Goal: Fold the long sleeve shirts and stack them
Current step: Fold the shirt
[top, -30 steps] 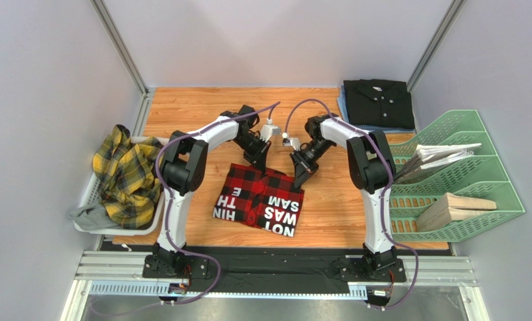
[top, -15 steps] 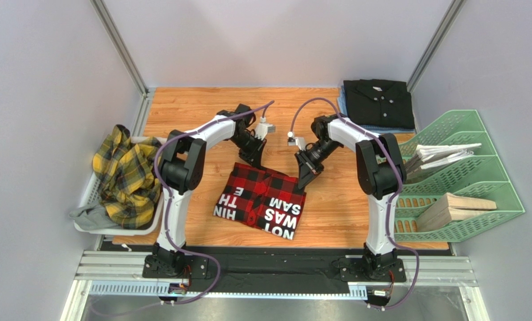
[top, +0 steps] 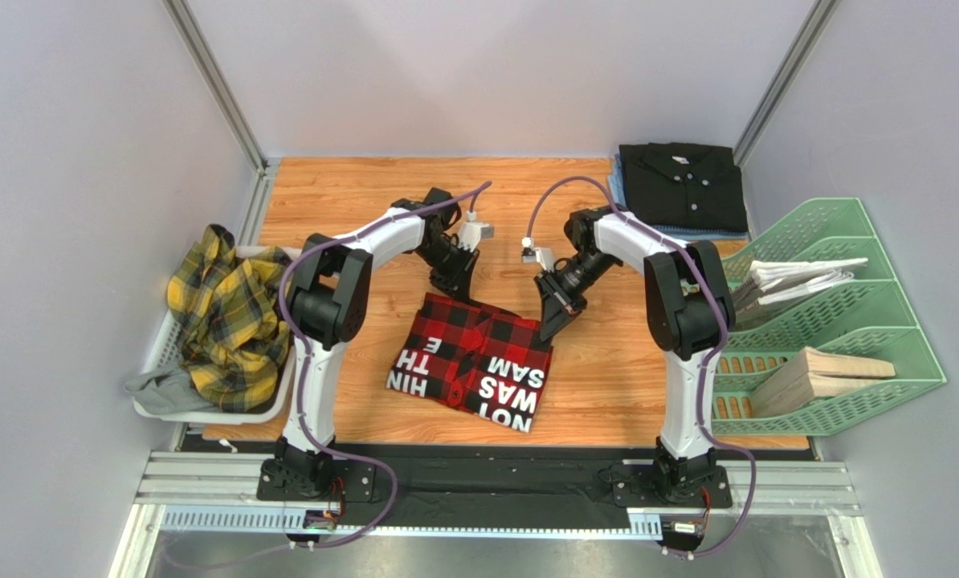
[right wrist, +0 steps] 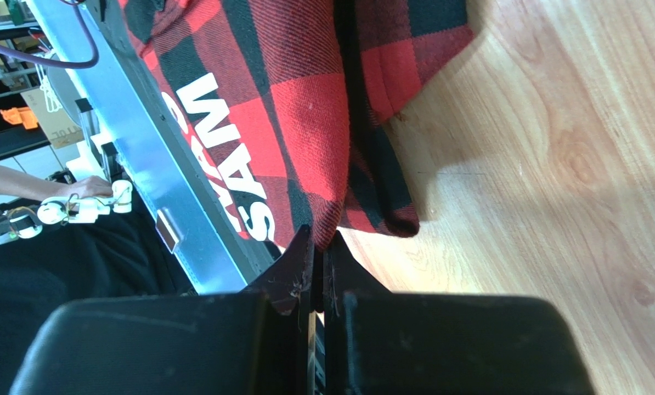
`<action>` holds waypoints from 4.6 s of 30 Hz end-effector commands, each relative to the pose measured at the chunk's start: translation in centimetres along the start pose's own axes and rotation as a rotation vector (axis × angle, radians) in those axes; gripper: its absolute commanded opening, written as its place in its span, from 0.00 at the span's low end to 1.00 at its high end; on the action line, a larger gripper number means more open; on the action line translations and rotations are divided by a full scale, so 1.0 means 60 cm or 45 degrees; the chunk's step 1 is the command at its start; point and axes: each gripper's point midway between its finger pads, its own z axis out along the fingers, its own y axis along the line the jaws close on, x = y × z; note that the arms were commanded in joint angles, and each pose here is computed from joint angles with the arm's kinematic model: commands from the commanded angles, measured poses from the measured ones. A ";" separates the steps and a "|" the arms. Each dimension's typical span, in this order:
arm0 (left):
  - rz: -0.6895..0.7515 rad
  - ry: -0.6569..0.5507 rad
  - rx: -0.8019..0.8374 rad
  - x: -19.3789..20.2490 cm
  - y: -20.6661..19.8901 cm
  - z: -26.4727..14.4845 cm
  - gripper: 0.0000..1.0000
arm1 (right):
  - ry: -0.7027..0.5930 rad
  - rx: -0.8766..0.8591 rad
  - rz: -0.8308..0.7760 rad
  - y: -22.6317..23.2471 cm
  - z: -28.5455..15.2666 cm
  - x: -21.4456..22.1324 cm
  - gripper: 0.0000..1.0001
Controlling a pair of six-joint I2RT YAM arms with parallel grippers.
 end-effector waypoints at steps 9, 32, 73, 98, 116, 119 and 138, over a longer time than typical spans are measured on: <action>-0.079 -0.034 -0.106 -0.012 0.043 -0.014 0.00 | -0.021 0.142 0.072 -0.070 0.001 -0.021 0.00; 0.012 -0.139 0.021 -0.071 0.042 -0.028 0.00 | -0.181 0.205 -0.010 -0.066 -0.004 -0.142 0.00; 0.054 -0.420 0.542 -0.038 -0.077 -0.185 0.52 | -0.632 -0.056 0.147 0.001 -0.118 -0.202 0.68; 0.130 -0.326 0.526 0.114 -0.148 -0.174 0.58 | -0.333 0.651 -0.147 -0.134 -0.115 -0.205 0.62; -0.305 -0.673 0.034 0.065 0.033 -0.285 0.62 | 0.003 0.513 -0.669 -0.075 0.084 -0.231 0.78; -0.321 -0.666 0.055 0.072 0.033 -0.274 0.62 | 0.128 0.247 -0.941 -0.005 0.096 -0.150 0.77; -0.461 -0.377 0.301 0.067 -0.016 -0.028 0.74 | -0.006 0.540 -0.549 -0.001 0.011 -0.044 0.75</action>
